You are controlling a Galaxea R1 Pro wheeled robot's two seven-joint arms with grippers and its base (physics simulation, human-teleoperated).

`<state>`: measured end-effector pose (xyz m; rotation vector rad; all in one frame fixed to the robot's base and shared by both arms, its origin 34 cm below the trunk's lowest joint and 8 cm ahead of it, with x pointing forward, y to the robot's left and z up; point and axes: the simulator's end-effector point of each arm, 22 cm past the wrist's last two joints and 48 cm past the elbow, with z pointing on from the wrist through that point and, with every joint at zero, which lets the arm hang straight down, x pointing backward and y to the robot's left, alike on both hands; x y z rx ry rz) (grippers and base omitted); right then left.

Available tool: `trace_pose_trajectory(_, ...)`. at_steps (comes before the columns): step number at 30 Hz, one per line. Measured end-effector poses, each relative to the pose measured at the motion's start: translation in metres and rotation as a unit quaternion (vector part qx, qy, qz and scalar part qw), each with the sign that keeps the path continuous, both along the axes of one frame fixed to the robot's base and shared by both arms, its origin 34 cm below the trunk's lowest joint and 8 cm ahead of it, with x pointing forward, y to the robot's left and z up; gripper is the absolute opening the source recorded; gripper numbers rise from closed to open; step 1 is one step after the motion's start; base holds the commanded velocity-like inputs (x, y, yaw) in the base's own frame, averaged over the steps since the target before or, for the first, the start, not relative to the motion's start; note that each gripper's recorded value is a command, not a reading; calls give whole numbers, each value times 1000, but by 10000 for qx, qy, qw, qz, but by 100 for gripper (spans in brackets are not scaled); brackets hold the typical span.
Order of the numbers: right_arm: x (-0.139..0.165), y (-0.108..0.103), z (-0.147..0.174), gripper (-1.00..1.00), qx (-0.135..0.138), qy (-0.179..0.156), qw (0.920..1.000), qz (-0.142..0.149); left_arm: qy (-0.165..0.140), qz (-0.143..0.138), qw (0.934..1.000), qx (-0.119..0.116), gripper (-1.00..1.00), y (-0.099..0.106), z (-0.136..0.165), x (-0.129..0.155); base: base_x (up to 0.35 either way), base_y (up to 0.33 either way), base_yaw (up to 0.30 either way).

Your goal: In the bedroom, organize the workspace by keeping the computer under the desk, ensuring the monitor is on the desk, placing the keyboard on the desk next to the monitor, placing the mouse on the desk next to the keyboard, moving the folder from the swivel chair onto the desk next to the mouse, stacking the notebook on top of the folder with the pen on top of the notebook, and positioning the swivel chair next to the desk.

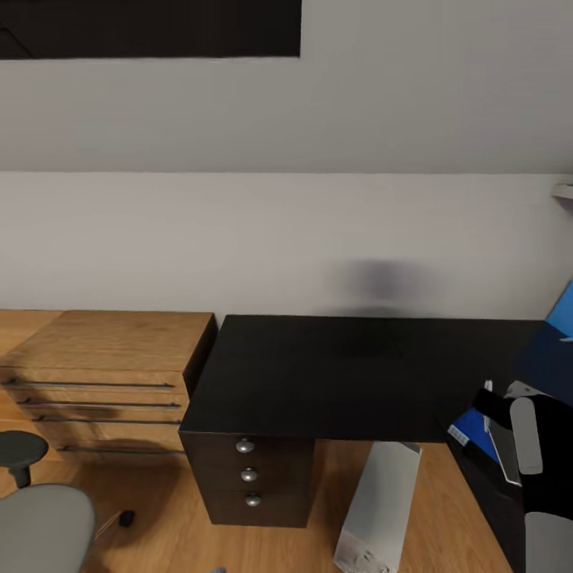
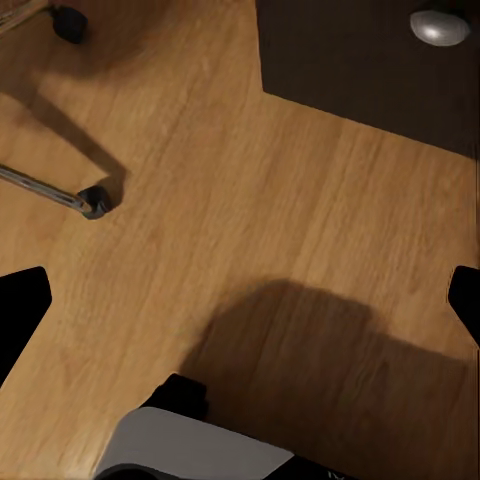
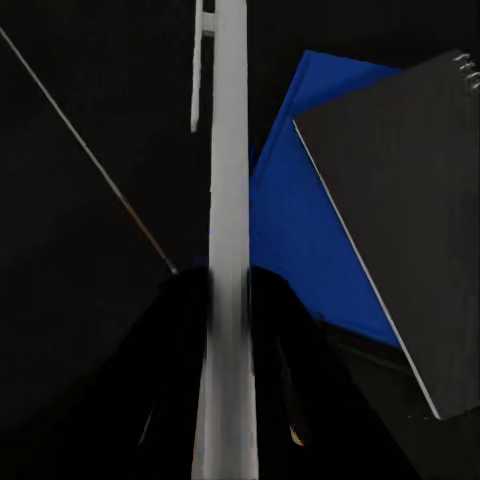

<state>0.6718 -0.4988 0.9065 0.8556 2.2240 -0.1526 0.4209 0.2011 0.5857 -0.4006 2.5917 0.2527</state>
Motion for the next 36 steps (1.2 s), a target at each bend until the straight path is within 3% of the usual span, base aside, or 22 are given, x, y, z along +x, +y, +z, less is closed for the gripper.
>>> trace_pose_trajectory(15, -1, -9, -16, -100, -63, 133, 9999, -14, -66, 0, 10000, -5, 100, -1, 3, 4, 0, -2, -255)
trace_pose_trajectory(21, 13, 5, -18, -100, -379, 127, 9989, 251, -66, 7, 10000, -11, 100, -2, 3, 4, 0, 0, -38)
trace_pose_trajectory(28, 16, -4, -23, -100, -558, 49, 9982, 221, -69, -7, 10000, -20, 100, -3, 4, 3, 160, -1, -1)
trace_pose_trajectory(31, 10, -12, -34, -100, -653, 239, 9974, 185, -94, -220, 9997, -9, 100, -12, 5, 4, 313, -85, 0)
trace_pose_trajectory(36, 7, -19, -43, -100, -733, 313, 9967, 135, -99, -277, 9996, -3, 100, -14, 5, 4, 205, -71, 0)
